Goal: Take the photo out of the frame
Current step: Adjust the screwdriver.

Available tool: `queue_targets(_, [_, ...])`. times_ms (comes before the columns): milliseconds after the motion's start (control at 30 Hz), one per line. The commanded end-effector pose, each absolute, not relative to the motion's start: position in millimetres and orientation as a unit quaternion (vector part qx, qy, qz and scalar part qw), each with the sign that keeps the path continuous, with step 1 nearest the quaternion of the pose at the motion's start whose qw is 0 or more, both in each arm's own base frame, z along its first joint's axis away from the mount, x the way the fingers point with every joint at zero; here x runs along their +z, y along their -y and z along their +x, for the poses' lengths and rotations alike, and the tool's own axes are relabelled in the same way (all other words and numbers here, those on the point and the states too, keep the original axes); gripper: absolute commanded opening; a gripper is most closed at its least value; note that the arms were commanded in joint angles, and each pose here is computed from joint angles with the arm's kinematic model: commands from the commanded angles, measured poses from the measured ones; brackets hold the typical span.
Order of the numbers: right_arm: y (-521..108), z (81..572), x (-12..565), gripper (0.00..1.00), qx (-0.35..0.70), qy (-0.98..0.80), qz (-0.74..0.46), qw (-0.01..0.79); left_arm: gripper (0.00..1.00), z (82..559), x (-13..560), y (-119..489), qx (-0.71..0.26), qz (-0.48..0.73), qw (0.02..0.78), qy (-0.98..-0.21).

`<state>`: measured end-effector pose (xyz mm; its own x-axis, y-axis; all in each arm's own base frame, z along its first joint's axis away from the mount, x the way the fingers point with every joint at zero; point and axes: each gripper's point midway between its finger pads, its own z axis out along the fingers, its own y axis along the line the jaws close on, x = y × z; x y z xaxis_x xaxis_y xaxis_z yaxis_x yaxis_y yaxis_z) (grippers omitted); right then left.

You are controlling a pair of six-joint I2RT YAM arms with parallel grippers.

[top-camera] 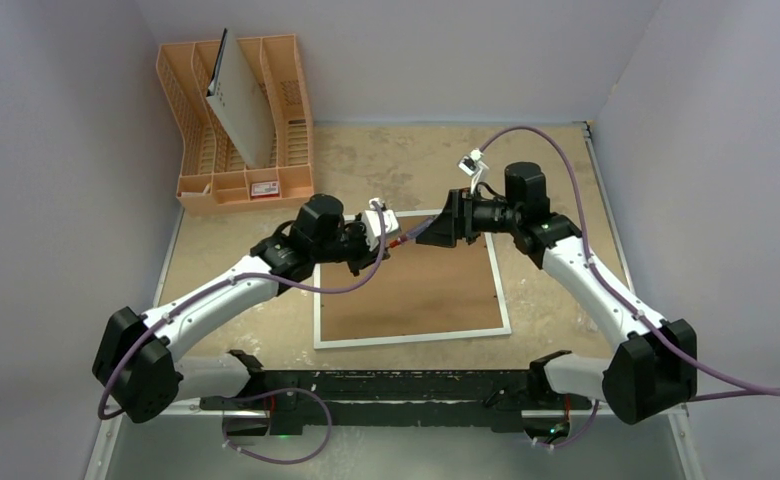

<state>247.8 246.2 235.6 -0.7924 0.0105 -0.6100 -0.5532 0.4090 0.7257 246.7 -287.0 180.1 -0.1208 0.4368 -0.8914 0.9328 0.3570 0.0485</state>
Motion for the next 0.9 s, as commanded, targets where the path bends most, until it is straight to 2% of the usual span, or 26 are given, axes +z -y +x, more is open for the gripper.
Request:
queue_targets(0, [-251.6, 239.5, 251.9, 0.78, 0.544, -0.773, -0.190, 0.265, 0.00, 255.3, 207.0, 281.7, -0.234, 0.531, 0.476, -0.661])
queue_targets(200, [-258.8, 238.7, 256.8, 0.74, 0.568, -0.763, -0.189, 0.246, 0.00, 251.7, 201.2, 283.6, -0.228, 0.558, 0.452, -0.658])
queue_targets(400, [-265.4, 242.9, 254.3, 0.66, 0.563, -0.765, -0.190, 0.248, 0.00, 246.8, 199.0, 293.7, -0.247, 0.572, 0.432, -0.652])
queue_targets(500, [-274.2, 235.2, 250.3, 0.52, 0.566, -0.763, -0.213, 0.229, 0.00, 245.7, 198.9, 297.6, -0.252, 0.577, 0.427, -0.649])
queue_targets(600, [-284.5, 226.6, 244.5, 0.46, 0.560, -0.765, -0.240, 0.208, 0.00, 246.7, 198.2, 298.7, -0.249, 0.581, 0.424, -0.649])
queue_targets(733, [-286.8, 225.3, 237.3, 0.33, 0.558, -0.769, -0.245, 0.194, 0.00, 246.8, 196.6, 297.0, -0.241, 0.589, 0.418, -0.648])
queue_targets(867, [-285.5, 224.2, 234.5, 0.35, 0.553, -0.771, -0.255, 0.189, 0.00, 246.0, 194.3, 294.5, -0.234, 0.597, 0.413, -0.647])
